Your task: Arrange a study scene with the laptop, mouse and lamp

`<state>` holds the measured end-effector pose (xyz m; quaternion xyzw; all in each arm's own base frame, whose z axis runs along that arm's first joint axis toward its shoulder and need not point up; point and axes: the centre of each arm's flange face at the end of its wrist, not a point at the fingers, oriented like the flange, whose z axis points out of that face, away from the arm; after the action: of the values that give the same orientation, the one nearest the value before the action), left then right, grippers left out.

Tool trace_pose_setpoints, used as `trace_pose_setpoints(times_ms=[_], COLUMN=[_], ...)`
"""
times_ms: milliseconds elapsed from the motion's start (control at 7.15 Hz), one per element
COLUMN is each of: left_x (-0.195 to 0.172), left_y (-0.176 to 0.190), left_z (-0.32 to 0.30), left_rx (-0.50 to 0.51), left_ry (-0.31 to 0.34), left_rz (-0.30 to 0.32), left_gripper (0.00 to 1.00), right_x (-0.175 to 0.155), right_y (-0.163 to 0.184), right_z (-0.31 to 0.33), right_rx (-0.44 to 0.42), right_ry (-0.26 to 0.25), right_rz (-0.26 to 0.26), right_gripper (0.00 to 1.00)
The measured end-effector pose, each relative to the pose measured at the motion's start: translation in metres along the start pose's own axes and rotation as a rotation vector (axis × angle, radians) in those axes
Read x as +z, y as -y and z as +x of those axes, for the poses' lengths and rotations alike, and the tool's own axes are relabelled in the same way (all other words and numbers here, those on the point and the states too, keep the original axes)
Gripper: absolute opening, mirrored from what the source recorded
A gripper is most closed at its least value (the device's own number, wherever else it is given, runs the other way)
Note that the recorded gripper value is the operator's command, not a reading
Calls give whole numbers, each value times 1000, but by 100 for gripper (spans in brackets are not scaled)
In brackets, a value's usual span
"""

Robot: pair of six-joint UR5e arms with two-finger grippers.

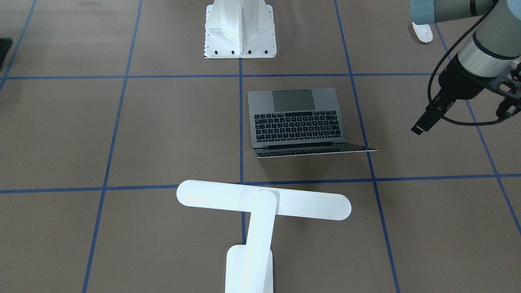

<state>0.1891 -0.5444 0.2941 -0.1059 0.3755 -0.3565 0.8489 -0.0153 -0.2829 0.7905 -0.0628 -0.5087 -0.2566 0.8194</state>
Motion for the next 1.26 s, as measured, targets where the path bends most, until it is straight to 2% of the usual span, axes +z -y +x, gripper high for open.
trace_pose_setpoints(times_ms=[420,840,1259], left_x=[-3,-4,-4], left_y=[-13,-15,-17], left_z=[2,2,3], left_rx=[23,27,28], left_ry=[-12,-14,-14], left_rz=[-5,-5,-2], left_gripper=[100,100,100], right_x=[17,31,36], right_y=[0,-12,-19], right_z=[13,24,26], right_rx=[-93,-95,-91], right_ry=[16,31,38], right_rz=[-45,-78,-88], right_gripper=[99,99,99])
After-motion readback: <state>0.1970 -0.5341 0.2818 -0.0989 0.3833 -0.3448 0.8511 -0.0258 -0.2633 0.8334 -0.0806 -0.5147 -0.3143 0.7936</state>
